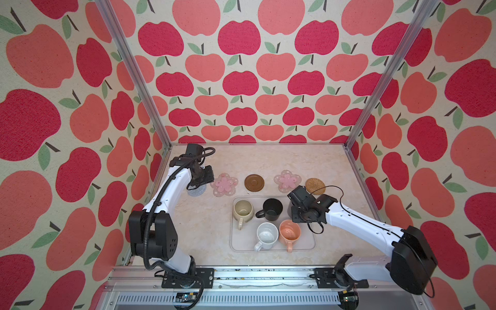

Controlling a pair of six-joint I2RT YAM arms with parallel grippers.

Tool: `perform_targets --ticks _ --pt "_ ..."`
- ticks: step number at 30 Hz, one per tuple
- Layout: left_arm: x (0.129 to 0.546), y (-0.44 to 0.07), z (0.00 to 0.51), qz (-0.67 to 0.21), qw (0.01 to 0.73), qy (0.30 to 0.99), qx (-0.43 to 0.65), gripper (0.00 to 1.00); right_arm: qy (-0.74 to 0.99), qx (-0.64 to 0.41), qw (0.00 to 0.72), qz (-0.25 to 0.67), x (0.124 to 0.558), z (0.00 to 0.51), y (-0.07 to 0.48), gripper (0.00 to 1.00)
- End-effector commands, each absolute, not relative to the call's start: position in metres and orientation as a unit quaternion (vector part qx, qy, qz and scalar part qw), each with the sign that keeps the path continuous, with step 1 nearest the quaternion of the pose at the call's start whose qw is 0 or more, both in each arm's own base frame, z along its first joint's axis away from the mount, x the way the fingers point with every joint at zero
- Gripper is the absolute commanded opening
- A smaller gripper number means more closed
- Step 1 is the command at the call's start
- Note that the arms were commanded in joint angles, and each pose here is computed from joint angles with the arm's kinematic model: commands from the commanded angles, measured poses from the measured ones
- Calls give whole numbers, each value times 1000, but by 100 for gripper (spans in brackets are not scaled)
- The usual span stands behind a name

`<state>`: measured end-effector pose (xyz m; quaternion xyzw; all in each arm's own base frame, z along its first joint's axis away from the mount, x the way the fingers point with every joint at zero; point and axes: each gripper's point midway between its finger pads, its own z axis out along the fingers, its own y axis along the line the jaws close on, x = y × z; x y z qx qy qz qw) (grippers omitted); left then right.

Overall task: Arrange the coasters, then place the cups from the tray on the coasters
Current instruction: 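Lower the right gripper onto the grey mug and close on its rim, then lift the grey mug with the right gripper and carry it toward the rattan coaster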

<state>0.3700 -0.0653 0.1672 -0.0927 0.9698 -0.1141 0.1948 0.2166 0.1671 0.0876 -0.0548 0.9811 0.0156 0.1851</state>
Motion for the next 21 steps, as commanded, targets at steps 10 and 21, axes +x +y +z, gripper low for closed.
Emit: perform_targets --ticks 10,21 --pt "370 -66 164 -114 195 969 -102 41 968 -47 247 -16 228 126 145 0" --pt "370 -64 163 -111 196 969 -104 41 952 -22 305 -33 244 161 107 0"
